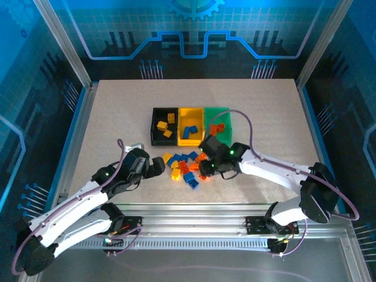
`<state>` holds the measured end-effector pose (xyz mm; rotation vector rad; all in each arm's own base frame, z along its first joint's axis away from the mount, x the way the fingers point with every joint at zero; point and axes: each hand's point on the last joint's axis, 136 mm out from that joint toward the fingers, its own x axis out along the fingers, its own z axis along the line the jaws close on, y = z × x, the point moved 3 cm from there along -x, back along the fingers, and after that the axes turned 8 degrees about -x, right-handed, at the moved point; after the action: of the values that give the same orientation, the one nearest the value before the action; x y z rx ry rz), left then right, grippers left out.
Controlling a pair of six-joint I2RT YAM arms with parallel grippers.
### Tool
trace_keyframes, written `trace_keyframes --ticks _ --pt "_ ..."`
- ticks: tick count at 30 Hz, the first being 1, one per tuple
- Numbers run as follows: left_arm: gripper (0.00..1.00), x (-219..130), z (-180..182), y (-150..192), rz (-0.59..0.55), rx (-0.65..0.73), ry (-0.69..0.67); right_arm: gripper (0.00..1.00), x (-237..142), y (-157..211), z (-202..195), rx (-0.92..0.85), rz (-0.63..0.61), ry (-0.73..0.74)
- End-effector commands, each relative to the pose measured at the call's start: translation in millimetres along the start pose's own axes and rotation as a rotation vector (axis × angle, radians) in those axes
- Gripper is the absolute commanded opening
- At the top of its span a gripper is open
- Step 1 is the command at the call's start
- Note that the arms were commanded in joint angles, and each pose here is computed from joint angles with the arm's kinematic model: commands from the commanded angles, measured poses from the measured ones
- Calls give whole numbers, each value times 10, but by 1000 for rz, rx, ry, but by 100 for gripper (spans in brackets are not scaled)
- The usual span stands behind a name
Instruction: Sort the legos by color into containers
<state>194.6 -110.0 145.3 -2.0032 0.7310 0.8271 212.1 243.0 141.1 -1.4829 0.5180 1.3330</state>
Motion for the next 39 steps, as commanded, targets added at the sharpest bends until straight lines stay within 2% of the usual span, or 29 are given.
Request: trace_keyframes --ticks 1,5,9,14,17,20,23,27,30,32,36,39 --pt "99 11 230 81 3 -48 -69 35 -127 -610 218 -69 -105 -67" --pt "99 -5 265 121 13 -68 -59 35 17 -1243 452 -102 -152 -103" --pt "99 -21 284 145 21 -75 -53 35 415 -1745 551 -95 -140 -95" --pt "99 -23 293 172 37 -72 -53 37 827 -2094 585 -63 -114 -95" --pt "99 -24 297 187 46 -67 -54 44 1057 -2195 556 -35 -87 -96" --pt "99 -21 303 197 52 -64 -55 62 1137 -2292 545 -3 -89 -136" --pt "99 -19 304 199 52 -61 -55 72 1011 -2418 595 5 -138 -184" --pt "99 4 259 197 55 -57 -36 73 726 -2521 640 -11 -204 -208" --pt "99 43 172 192 67 -39 -11 72 315 -2561 651 -19 -280 -225" --pt "99 82 84 188 82 -17 11 71 142 -2503 619 -14 -310 -224" --pt "88 217 -144 216 142 33 49 70 -150 -2239 484 1 -355 -214" --pt "83 339 -328 277 184 83 62 70 -235 -1945 314 27 -347 -195"
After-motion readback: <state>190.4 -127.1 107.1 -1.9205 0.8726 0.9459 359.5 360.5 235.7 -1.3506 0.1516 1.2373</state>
